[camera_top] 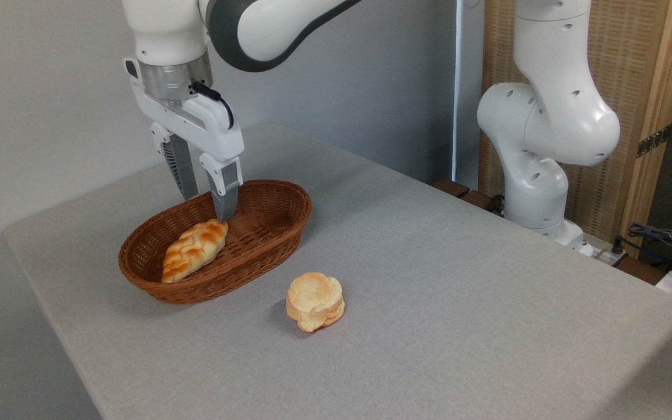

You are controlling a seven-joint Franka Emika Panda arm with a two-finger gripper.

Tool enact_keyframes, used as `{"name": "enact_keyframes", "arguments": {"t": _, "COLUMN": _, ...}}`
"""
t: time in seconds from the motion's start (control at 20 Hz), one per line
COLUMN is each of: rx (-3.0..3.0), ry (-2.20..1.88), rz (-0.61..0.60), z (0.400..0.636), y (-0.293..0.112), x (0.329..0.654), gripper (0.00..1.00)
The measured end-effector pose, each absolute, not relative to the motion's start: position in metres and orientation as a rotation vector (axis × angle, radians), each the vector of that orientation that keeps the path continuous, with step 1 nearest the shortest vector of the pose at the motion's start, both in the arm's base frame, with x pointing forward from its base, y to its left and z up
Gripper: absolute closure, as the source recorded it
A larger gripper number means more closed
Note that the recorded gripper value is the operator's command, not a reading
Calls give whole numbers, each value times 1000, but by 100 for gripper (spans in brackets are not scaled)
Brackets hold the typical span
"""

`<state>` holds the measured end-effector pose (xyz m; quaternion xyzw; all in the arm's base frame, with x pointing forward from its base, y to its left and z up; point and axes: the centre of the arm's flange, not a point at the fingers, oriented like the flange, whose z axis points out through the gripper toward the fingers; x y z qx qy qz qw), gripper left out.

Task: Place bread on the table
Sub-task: 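Move the gripper over the croissant and lower it into the basket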

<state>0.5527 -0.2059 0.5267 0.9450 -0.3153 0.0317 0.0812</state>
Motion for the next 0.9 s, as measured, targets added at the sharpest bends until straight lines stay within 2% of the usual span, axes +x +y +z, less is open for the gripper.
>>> {"name": "enact_keyframes", "arguments": {"t": 0.45, "rx": 2783, "ry": -957, "rz": 80, "z": 498, "y": -257, "x": 550, "gripper": 0}}
{"name": "enact_keyframes", "arguments": {"t": 0.65, "rx": 2786, "ry": -962, "rz": 44, "z": 479, "y": -259, "x": 555, "gripper": 0}}
{"name": "enact_keyframes", "arguments": {"t": 0.9, "rx": 2793, "ry": -966, "rz": 59, "z": 457, "y": -258, "x": 567, "gripper": 0}}
